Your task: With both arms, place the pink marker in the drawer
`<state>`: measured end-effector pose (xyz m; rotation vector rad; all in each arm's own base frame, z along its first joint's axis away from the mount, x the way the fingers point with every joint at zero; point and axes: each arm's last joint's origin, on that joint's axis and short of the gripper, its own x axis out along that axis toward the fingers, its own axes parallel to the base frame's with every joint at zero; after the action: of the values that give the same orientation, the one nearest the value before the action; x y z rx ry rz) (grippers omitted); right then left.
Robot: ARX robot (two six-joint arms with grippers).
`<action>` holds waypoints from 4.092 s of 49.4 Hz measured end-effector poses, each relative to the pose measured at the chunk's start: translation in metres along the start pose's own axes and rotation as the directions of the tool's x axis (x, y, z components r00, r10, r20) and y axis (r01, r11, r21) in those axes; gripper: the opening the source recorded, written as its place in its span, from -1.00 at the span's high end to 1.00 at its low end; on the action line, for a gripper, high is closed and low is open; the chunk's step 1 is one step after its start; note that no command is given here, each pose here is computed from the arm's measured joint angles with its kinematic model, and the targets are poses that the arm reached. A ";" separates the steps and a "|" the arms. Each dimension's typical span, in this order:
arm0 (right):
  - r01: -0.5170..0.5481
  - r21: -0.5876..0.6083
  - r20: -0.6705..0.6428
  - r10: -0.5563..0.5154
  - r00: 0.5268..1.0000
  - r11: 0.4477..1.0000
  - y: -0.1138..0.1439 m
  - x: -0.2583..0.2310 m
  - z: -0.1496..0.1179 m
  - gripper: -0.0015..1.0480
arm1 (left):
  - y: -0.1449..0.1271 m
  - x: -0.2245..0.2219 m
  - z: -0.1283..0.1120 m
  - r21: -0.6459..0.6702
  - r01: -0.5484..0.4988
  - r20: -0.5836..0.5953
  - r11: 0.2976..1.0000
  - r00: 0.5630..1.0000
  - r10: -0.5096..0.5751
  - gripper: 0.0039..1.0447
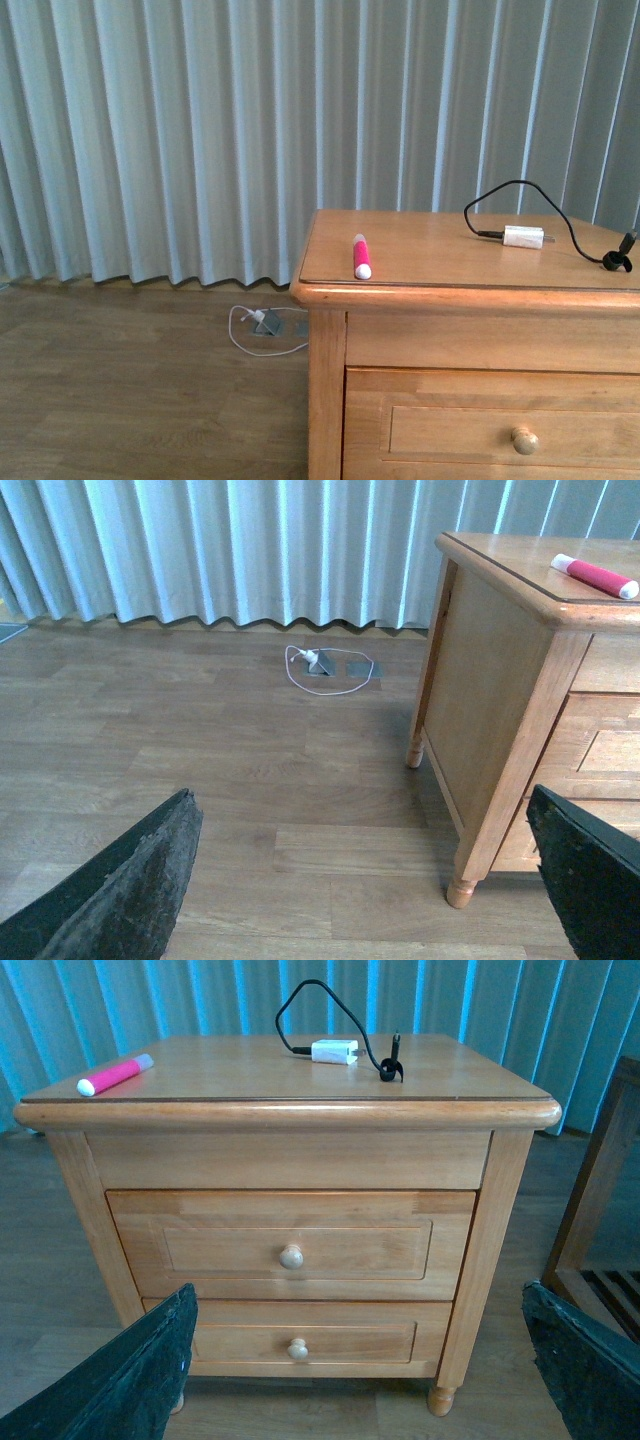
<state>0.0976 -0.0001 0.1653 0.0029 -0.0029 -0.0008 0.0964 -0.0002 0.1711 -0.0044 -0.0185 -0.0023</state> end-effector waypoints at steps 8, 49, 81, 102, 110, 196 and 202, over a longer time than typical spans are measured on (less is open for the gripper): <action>0.000 0.000 0.000 0.000 1.000 1.000 0.000 0.000 0.000 -0.84 | 0.000 0.000 0.000 0.000 0.000 0.000 1.000 1.000 0.000 -0.89; -0.193 -0.029 -0.351 0.171 0.921 0.981 0.036 0.085 0.001 -0.84 | 0.000 0.000 0.000 0.000 0.000 0.000 1.000 1.000 0.000 -0.89; -0.035 -0.022 -0.466 0.020 0.884 0.999 0.088 0.226 -0.064 -0.84 | 0.000 0.000 0.000 0.000 0.000 0.000 1.000 1.000 0.000 -0.89; 0.048 -0.011 -0.448 -0.048 0.893 0.999 0.081 0.270 -0.084 -0.84 | 0.000 0.000 0.000 0.000 0.000 0.000 1.000 1.000 0.000 -0.89; 0.063 -0.010 -0.441 -0.061 0.895 0.998 0.077 0.280 -0.088 -0.84 | 0.000 0.000 0.000 0.000 0.000 0.000 1.000 1.000 0.000 -0.89; 0.039 -0.038 -0.450 -0.052 0.891 0.999 0.064 0.293 -0.105 0.58 | 0.000 0.000 0.000 0.000 0.000 0.000 1.000 1.000 0.000 -0.89; 0.038 -0.037 -0.452 -0.051 0.891 0.999 0.063 0.293 -0.105 0.58 | 0.000 0.000 0.000 0.000 0.000 0.000 1.000 1.000 0.000 -0.89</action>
<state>0.3907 0.0634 0.0611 -0.0244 0.4669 -0.0465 0.0964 -0.0002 0.1711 -0.0044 -0.0185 -0.0023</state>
